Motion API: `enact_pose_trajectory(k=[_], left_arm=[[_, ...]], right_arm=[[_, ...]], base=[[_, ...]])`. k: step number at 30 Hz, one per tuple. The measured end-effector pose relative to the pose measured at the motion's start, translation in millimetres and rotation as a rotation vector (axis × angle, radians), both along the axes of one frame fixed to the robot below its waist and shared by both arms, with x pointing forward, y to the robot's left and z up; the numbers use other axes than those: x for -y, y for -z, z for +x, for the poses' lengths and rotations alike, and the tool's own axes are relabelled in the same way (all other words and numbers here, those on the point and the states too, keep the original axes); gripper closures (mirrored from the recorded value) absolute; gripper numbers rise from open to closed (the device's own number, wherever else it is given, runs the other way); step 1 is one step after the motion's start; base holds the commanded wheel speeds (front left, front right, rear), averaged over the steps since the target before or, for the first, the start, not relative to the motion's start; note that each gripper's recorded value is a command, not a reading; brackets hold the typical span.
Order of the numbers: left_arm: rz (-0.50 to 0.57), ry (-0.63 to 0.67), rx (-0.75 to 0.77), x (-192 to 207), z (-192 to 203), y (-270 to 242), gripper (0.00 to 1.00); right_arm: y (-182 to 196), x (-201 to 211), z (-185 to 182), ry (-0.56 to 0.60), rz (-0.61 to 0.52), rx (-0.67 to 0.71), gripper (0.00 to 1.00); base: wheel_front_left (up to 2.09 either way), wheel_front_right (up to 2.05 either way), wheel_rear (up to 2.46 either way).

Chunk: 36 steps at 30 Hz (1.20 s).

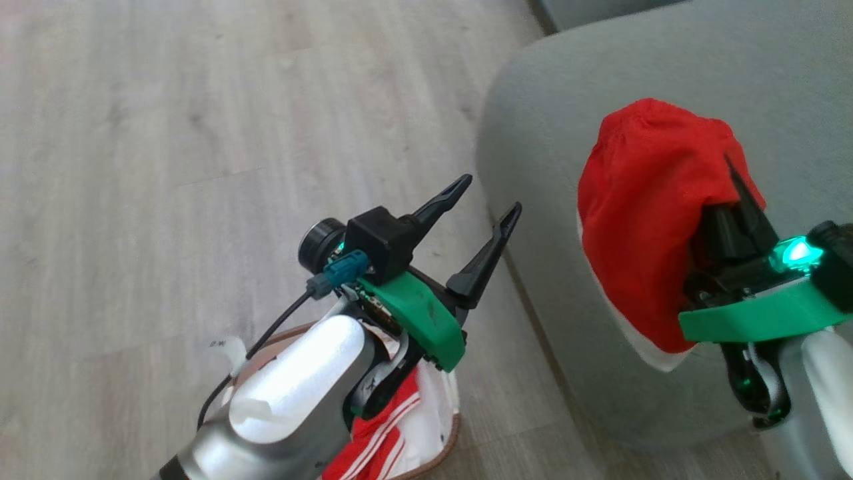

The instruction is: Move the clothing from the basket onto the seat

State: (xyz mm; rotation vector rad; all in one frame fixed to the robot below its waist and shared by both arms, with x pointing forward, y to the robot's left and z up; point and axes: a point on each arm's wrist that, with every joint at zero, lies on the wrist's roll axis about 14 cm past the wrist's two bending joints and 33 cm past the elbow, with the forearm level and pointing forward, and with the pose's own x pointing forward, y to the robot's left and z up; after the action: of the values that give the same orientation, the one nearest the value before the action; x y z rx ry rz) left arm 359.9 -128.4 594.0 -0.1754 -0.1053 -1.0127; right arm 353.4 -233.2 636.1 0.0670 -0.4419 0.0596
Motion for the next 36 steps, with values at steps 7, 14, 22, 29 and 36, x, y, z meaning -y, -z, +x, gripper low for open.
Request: enact_pose_trajectory(k=[7, 14, 22, 29, 36], left_arm=[[0.012, 0.09, -0.021, 32, -8, 13, 0.0], [-0.001, 0.16, -0.026, 55, -15, 20, 0.0], [-0.006, 0.214, -0.039, 76, -15, 30, 0.0], [-0.005, 0.217, -0.051, 78, -9, 35, 0.0], [-0.01, 0.194, -0.065, 73, 5, 43, 0.0]], right_arm=[[-7, 41, -29, 0.134, -0.016, 0.014, 1.0], [-7, 66, -50, 0.228, -0.014, 0.009, 1.0], [-3, 87, -66, 0.315, -0.015, -0.014, 1.0], [-8, 95, -58, 0.33, -0.027, -0.006, 1.0], [-36, 119, -22, 0.337, -0.091, 0.027, 1.0]], base=[[0.0, 0.0, 0.0], [0.0, 0.0, 0.0], [0.0, 0.0, 0.0], [0.0, 0.0, 0.0], [0.0, 0.0, 0.0]])
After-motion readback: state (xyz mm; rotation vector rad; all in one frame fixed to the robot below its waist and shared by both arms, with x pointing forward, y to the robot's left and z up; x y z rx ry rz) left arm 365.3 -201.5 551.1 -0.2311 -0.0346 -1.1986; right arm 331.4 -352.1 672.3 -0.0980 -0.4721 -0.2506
